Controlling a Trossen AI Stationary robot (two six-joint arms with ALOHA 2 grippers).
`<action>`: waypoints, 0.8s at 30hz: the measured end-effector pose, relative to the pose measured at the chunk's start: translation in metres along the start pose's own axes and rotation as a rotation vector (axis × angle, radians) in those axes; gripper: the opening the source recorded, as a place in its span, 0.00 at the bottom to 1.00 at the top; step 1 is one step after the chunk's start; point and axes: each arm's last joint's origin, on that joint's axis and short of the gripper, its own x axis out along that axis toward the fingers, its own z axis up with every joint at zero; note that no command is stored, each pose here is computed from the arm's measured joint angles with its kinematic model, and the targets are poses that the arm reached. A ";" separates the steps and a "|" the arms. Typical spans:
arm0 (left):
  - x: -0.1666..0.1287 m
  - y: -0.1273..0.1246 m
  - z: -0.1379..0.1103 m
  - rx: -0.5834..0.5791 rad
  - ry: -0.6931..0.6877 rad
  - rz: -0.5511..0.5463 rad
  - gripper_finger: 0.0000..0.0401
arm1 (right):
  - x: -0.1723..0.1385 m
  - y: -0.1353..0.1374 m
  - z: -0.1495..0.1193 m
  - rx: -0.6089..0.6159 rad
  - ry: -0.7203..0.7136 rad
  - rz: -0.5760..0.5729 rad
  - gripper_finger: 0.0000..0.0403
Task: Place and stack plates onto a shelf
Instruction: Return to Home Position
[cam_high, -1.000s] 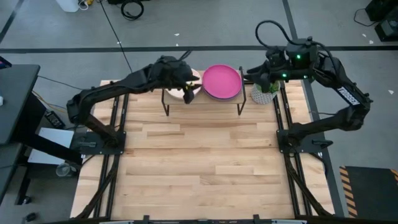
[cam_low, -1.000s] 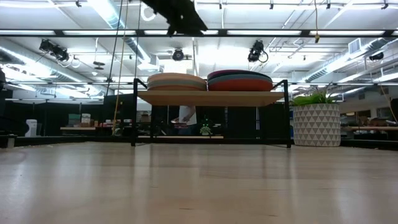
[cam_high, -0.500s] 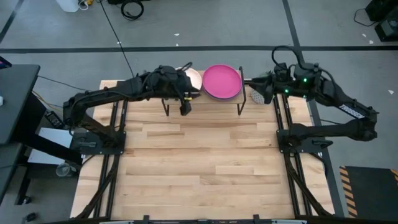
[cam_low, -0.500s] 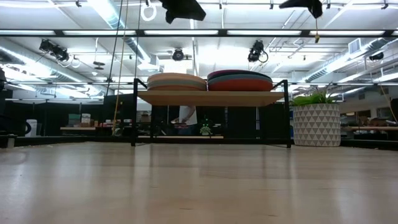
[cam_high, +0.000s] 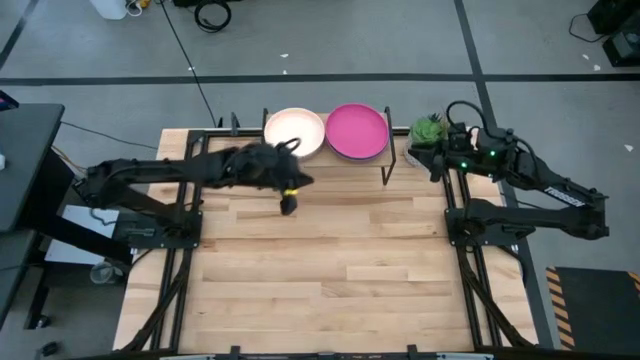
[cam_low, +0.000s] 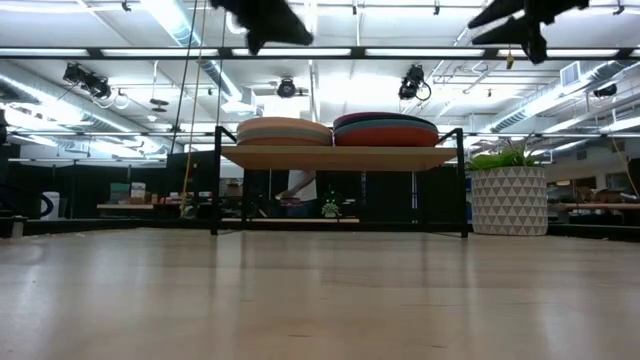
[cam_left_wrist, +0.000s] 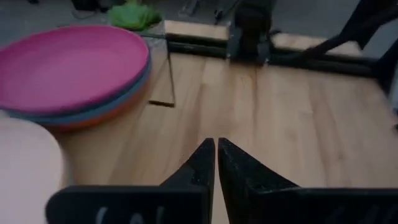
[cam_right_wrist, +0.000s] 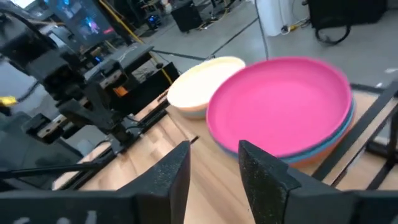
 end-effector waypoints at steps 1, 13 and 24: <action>-0.004 -0.002 -0.007 -0.025 -0.017 -0.007 0.06 | 0.000 -0.002 -0.005 0.015 0.006 0.009 0.34; -0.080 0.001 -0.065 -0.216 -0.217 0.038 0.06 | 0.004 -0.025 -0.051 0.099 0.017 0.112 0.22; -0.095 0.009 -0.145 -0.442 -0.293 0.029 0.06 | 0.011 -0.046 -0.090 0.220 0.050 0.107 0.19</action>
